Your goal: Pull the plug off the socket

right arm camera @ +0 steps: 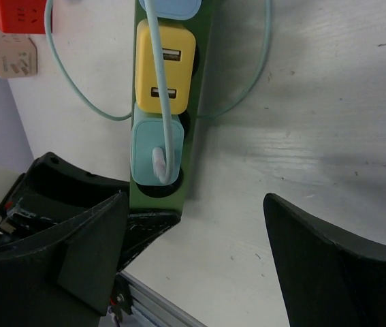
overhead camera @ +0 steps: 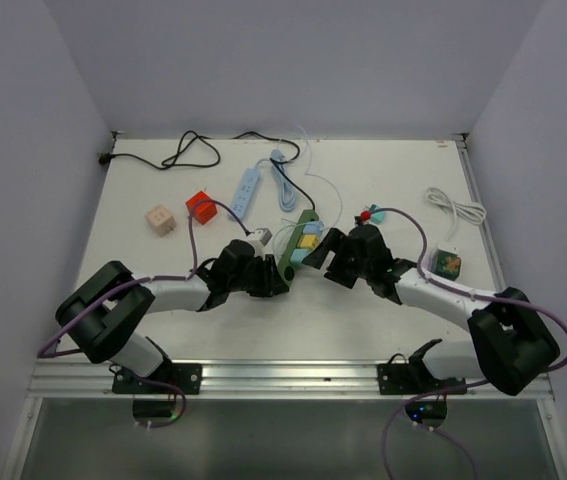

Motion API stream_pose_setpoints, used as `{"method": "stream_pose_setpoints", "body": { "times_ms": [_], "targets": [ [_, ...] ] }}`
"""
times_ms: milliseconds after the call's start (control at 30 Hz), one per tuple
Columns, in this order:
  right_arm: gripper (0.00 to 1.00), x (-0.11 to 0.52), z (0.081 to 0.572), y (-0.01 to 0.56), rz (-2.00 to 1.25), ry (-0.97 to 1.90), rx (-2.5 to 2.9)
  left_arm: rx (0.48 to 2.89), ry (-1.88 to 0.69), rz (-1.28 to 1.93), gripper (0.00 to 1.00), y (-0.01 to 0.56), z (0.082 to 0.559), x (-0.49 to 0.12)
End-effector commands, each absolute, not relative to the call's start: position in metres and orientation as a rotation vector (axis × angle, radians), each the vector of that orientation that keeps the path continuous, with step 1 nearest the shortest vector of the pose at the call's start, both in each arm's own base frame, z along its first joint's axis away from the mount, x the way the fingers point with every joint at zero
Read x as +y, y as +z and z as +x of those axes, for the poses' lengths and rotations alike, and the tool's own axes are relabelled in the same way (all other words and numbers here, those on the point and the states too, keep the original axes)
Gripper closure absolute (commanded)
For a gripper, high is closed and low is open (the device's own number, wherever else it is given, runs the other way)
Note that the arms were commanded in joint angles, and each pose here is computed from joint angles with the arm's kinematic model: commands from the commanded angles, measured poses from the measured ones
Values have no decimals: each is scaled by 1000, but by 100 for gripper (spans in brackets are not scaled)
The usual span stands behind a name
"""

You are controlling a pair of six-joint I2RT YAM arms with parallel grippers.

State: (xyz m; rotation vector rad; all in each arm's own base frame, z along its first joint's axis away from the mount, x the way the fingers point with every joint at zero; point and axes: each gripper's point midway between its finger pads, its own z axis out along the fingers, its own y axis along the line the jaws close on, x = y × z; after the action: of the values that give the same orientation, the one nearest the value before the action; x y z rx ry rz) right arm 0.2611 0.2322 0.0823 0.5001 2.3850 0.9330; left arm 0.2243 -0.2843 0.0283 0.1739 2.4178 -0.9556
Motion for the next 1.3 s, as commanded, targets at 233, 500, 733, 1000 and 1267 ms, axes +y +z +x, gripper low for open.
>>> {"method": "stream_pose_setpoints", "body": {
  "times_ms": [233, 500, 733, 1000, 1267],
  "targets": [
    [24, 284, 292, 101, 491, 1001, 2285, 2267, -1078, 210, 100, 63, 239, -306],
    [45, 275, 299, 89, 560, 939, 2254, 2275, -1079, 213, 100, 58, 234, -302],
    [100, 275, 295, 93, 568, 961, 2238, 2277, -1073, 207, 100, 56, 234, -301],
    [100, 272, 292, 123, 469, 871, 2209, 2326, -645, 231, 100, 41, 256, -276],
    [100, 262, 289, 128, 470, 843, 2166, 2392, -809, 163, 100, 26, 235, -278]
  ]
}}
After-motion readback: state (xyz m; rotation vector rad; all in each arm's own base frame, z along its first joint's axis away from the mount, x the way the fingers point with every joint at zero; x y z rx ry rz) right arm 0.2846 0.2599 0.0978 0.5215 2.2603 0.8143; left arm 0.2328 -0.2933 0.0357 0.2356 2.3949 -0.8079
